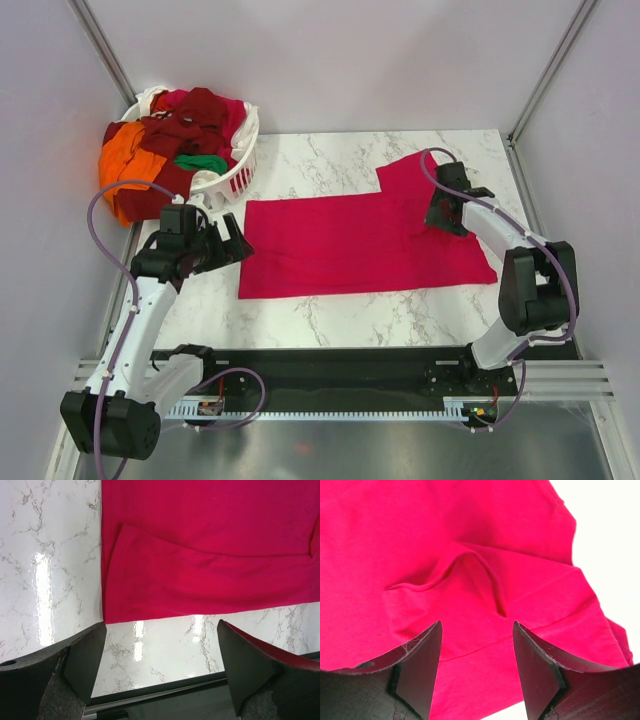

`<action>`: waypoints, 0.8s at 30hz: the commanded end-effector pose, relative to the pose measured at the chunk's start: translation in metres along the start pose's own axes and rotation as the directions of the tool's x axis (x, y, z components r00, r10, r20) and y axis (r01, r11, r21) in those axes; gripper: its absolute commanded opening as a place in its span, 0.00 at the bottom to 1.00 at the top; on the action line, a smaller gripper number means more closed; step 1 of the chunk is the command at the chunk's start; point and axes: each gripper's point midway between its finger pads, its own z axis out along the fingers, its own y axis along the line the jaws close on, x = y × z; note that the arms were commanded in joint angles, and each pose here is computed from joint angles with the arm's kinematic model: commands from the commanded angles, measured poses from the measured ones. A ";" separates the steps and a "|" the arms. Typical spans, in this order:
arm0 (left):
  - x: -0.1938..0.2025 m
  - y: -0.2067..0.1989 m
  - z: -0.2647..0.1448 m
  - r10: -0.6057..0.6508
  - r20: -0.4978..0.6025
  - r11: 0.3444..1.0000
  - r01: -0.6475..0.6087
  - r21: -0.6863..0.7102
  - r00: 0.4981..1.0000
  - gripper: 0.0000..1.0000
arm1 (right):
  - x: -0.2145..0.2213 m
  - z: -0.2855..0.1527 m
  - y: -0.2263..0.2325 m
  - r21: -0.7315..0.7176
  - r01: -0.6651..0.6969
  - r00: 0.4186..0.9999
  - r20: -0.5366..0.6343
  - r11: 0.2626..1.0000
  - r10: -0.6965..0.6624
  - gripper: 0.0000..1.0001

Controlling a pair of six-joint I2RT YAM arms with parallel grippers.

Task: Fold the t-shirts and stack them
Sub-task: Fold the tshirt

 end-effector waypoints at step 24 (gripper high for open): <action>-0.003 -0.003 0.002 0.043 0.016 0.999 -0.043 0.022 0.999 1.00 | 0.017 0.042 -0.022 0.010 -0.090 0.994 -0.065 0.996 0.091 0.45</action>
